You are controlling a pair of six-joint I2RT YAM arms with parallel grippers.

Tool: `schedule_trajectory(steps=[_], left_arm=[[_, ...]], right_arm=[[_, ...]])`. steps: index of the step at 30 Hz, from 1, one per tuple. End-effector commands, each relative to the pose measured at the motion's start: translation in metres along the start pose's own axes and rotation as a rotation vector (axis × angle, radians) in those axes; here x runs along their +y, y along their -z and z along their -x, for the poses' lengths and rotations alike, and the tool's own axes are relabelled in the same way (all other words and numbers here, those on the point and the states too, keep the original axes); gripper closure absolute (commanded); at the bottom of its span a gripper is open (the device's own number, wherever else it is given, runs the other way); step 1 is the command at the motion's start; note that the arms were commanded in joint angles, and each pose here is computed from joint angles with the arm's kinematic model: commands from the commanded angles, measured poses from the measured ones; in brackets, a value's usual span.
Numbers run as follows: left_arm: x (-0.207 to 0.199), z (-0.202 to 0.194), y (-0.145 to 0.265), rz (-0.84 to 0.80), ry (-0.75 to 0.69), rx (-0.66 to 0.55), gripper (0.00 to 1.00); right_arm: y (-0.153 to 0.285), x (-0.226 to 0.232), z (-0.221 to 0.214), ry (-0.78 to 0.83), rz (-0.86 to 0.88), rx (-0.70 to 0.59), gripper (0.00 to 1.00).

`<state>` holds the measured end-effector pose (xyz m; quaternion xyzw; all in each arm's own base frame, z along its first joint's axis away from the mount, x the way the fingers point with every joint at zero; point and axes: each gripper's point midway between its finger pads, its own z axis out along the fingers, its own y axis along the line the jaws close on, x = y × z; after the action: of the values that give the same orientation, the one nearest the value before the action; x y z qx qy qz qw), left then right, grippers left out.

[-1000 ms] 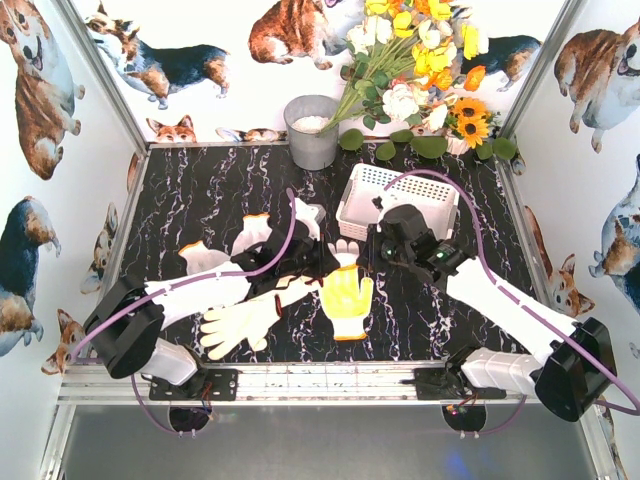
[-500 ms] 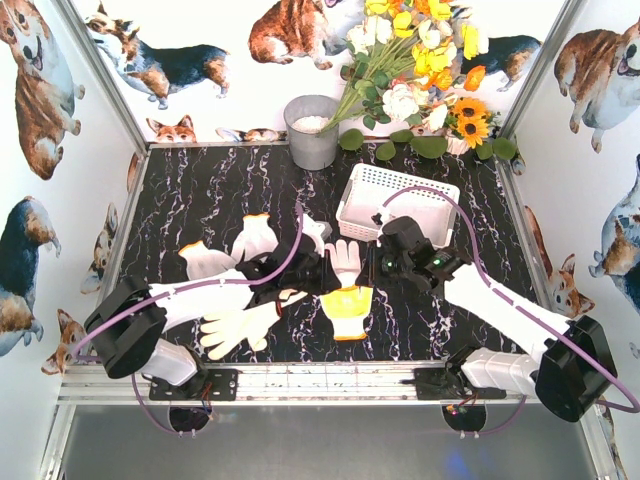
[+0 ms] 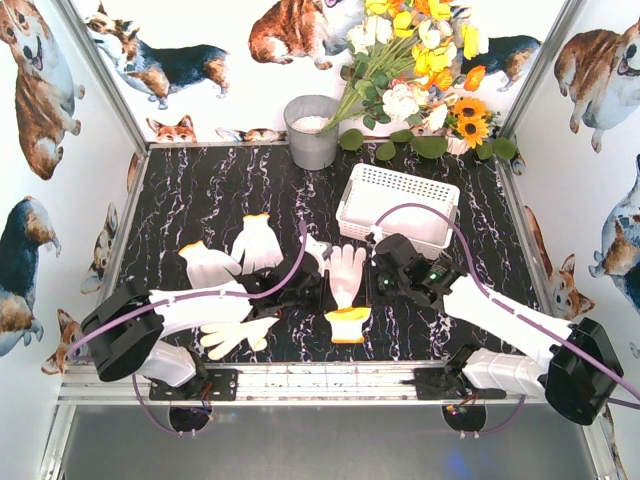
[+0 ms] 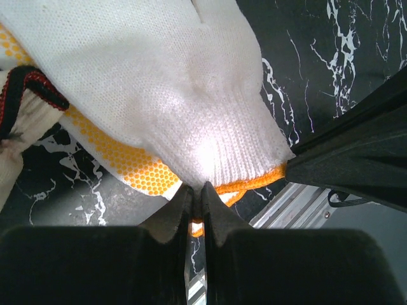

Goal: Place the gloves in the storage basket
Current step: Pair the glove with the glove.

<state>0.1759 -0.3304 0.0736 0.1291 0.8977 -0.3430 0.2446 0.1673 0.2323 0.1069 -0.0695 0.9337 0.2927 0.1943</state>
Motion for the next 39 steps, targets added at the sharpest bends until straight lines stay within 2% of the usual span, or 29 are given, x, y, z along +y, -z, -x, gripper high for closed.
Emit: schedule_trajectory(steps=[1, 16, 33, 39], left_arm=[[0.0, 0.001, 0.007, 0.01, 0.016, -0.03, 1.0], [-0.017, -0.008, 0.025, -0.023, -0.001, -0.037, 1.0], [-0.014, -0.057, 0.013, -0.028, 0.012, 0.086, 1.0], [-0.01, -0.062, 0.013, -0.024, 0.033, 0.085, 0.73]], right_arm=[[0.004, 0.012, -0.001, 0.002, 0.037, -0.014, 1.0], [0.014, 0.016, -0.02, -0.021, 0.046, -0.023, 1.0], [-0.003, -0.002, -0.053, -0.054, 0.009, 0.073, 1.0], [-0.01, -0.001, -0.068, -0.049, 0.012, 0.135, 1.0]])
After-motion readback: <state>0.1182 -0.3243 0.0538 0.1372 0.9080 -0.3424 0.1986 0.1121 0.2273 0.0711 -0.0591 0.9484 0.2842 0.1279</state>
